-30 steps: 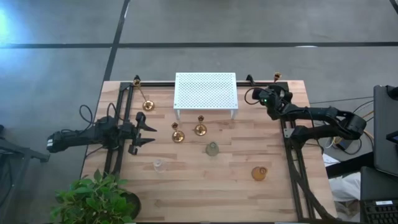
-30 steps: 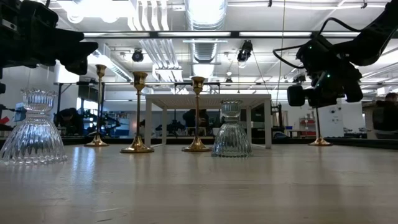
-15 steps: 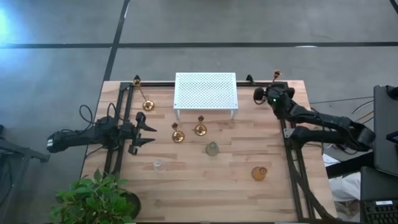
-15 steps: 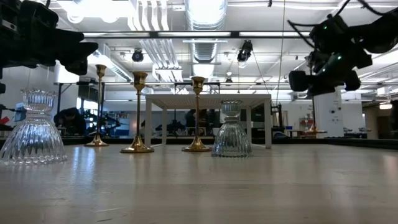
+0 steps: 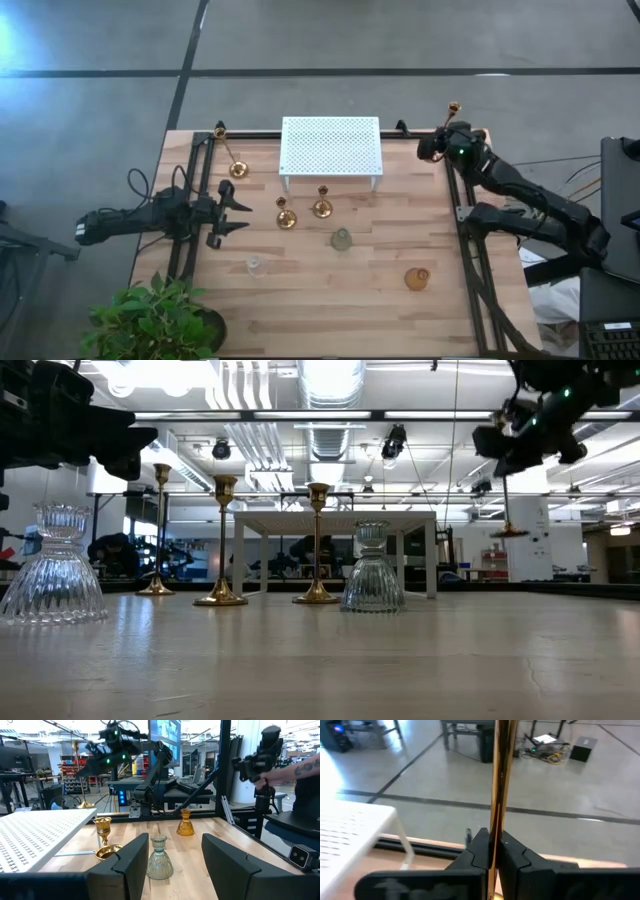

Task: Pick & Place candle stick holders
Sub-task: Put the right large gold candlestick on the shelf

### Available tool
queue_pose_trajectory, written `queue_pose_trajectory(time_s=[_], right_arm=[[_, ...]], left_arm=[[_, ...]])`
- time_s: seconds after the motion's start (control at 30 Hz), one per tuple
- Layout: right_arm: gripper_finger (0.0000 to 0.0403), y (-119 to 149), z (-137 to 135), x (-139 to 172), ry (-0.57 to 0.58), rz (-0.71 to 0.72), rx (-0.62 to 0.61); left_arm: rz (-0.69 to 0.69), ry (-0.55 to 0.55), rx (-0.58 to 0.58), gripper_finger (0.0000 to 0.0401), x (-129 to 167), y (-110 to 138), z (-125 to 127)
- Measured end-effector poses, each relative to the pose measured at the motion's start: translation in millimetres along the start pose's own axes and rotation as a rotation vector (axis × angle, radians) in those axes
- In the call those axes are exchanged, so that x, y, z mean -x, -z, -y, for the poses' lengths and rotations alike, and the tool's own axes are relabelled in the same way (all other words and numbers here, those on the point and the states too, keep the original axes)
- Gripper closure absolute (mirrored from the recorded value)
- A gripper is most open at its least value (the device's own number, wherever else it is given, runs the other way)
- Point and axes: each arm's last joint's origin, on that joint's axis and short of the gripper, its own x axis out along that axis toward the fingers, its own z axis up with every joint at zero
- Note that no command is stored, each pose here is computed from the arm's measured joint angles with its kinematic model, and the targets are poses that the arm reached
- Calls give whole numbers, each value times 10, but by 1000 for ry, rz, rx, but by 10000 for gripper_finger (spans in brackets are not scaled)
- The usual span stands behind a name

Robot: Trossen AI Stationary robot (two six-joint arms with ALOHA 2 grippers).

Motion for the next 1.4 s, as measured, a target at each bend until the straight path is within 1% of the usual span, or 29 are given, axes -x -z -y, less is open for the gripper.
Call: queue_pose_trajectory(time_s=[0.1, 0.37, 0.5, 0.63, 0.7, 0.77, 0.87, 0.97, 1.03, 1.13, 1.23, 1.4], right_arm=[[393, -213, -21, 83, -53, -1, 7], [392, -757, -92, 261, -166, 86, 4], [392, -933, -253, 306, -227, 86, 29], [392, -992, -610, 323, -298, 61, 106], [392, -987, -813, 342, -296, 60, 160], [392, -972, -999, 345, -310, 51, 189], [392, -966, -1241, 303, -396, 45, 136], [392, -966, -1422, 223, -456, 79, 106], [392, -958, -1490, 127, -475, 86, 91], [392, -913, -1506, -60, -436, 60, 105], [392, -896, -1480, -259, -426, 25, 111], [392, -1041, -1454, -514, -430, 25, 132]], left_arm=[[0, 0, 0, 211, 0, 0, 0], [-2, 0, 0, 211, 0, 2, 0], [-3, 0, 1, 211, 0, 3, 0], [-4, 0, 1, 211, 0, 4, 0], [-4, 0, 1, 211, 0, 4, 0], [-4, 0, 1, 211, 0, 4, 0], [-4, 0, 1, 211, 0, 4, 0], [-4, 0, 1, 211, 0, 4, 0], [-3, 1, 1, 211, 0, 3, 1], [-2, 1, 1, 211, 0, 2, 1], [-2, 1, 0, 211, 0, 1, 1], [-2, 1, 0, 211, 0, 2, 1]])
